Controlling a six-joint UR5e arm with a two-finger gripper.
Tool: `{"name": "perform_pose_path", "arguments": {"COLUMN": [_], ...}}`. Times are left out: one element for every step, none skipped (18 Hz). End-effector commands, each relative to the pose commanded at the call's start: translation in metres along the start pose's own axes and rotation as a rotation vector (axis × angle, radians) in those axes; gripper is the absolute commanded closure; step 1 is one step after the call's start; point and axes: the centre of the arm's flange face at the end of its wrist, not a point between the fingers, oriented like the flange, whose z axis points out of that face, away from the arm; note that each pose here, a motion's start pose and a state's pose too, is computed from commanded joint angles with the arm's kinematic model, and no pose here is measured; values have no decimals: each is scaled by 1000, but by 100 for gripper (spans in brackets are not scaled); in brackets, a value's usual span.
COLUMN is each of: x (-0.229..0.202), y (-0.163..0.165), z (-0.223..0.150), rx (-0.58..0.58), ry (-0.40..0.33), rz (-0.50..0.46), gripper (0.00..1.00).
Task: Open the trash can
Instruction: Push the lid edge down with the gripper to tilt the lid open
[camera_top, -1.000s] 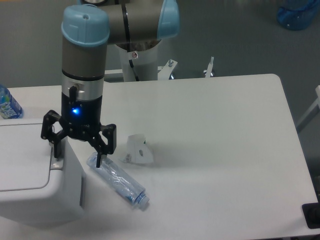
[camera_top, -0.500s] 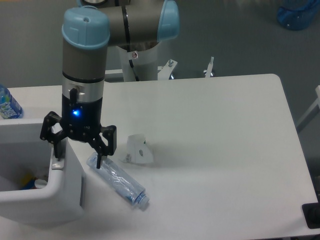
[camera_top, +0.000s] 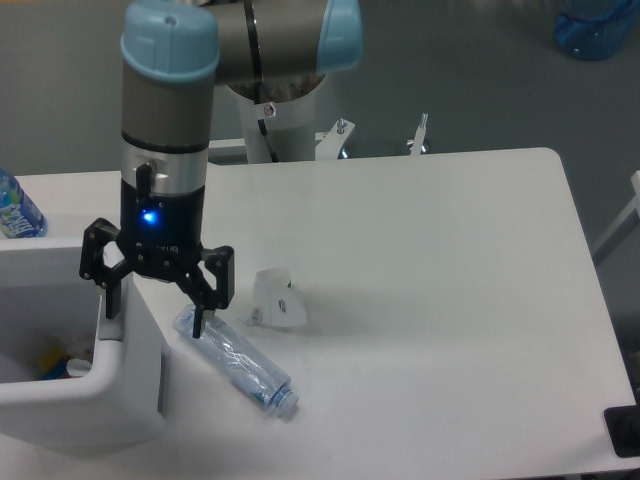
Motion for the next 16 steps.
{"name": "perform_pose_path", "arguments": {"x": [-11, -21, -30, -41, -49, -55, -62, -67, -72, -76, -80, -82, -84, -90, -93, -94], "y": [-1, -2, -1, 0, 2, 3, 6, 9, 12, 16, 18, 20, 22, 26, 28, 29], "z": [-5, -10, -13, -18, -20, -20, -21, -21, -20, -19, -19, -18, -17, -17, -17, -16], "rx": [9, 14, 16, 15, 12, 6, -6, -29, -54, -80, -105, -126, -147, -165, -177, -185], "ry": [-13, -27, -37, -48, -56, -66, -88, -115, -136, -151, -158, -160, -168, -178, -187, -193], "rz": [-9, -13, -9, 2, 14, 28, 35, 48, 75, 109, 143, 167, 188, 194, 206, 222], "gripper": [0, 0, 0, 0, 0, 0, 0, 0, 0, 0, 0, 0, 0, 0, 0, 0]}}
